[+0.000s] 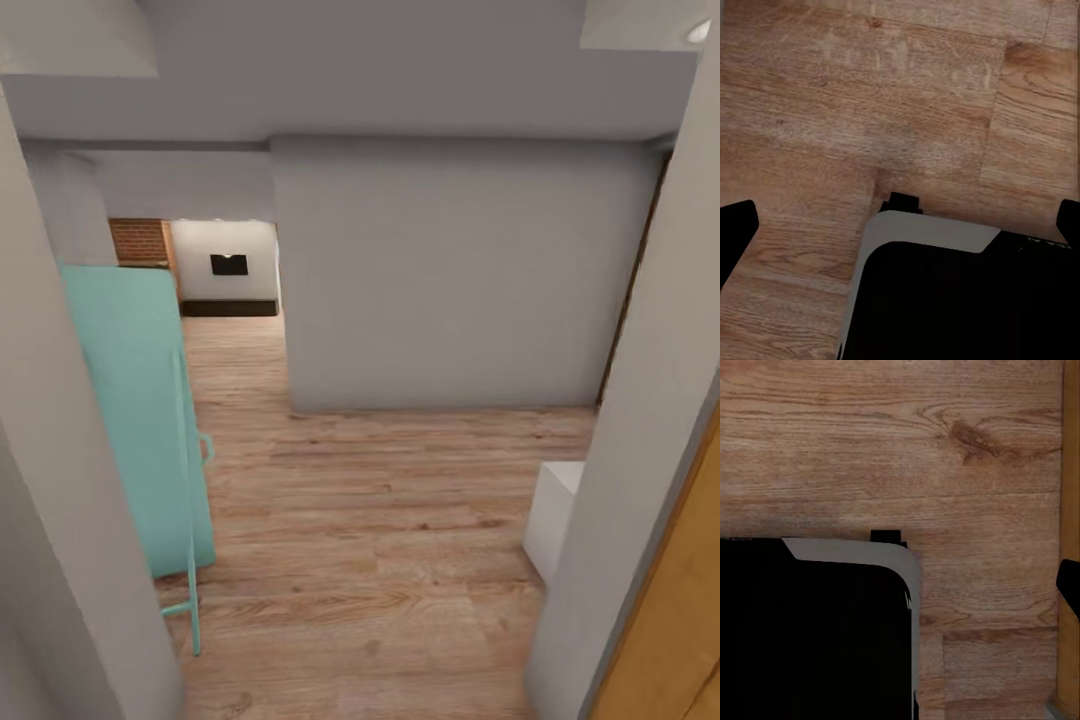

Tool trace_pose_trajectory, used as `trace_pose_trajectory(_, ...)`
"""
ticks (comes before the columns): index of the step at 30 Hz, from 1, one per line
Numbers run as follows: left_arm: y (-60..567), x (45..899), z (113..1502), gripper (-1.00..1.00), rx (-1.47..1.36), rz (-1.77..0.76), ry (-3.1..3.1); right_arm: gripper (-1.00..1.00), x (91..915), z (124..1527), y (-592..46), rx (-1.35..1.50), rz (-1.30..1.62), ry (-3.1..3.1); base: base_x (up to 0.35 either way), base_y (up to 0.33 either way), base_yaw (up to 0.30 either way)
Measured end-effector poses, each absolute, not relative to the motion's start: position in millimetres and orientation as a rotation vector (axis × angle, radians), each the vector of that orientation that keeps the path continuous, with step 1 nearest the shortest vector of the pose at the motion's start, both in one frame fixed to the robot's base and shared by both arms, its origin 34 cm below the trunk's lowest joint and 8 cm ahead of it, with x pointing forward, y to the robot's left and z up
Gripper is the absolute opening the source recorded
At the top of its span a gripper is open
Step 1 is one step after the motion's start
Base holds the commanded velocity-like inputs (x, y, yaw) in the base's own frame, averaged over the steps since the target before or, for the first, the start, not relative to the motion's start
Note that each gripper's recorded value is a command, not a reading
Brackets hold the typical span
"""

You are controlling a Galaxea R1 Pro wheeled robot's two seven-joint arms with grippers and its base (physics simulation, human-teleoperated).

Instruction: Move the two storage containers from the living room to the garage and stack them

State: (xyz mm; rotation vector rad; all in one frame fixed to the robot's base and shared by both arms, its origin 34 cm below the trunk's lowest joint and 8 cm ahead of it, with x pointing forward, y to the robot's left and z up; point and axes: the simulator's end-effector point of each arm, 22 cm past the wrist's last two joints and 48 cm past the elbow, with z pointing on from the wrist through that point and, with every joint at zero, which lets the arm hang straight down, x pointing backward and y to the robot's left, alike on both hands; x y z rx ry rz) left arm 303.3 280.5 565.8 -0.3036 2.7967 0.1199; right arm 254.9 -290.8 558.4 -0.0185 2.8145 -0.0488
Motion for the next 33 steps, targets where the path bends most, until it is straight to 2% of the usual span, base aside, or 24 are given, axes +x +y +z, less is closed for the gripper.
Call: trace_pose_trajectory(33,280.5,303.3,565.8,1.00,-0.302,0.120,2.797,1.00,255.0,558.3,-287.3,-0.017,-0.042,2.815,0.323,0.000,0.000)
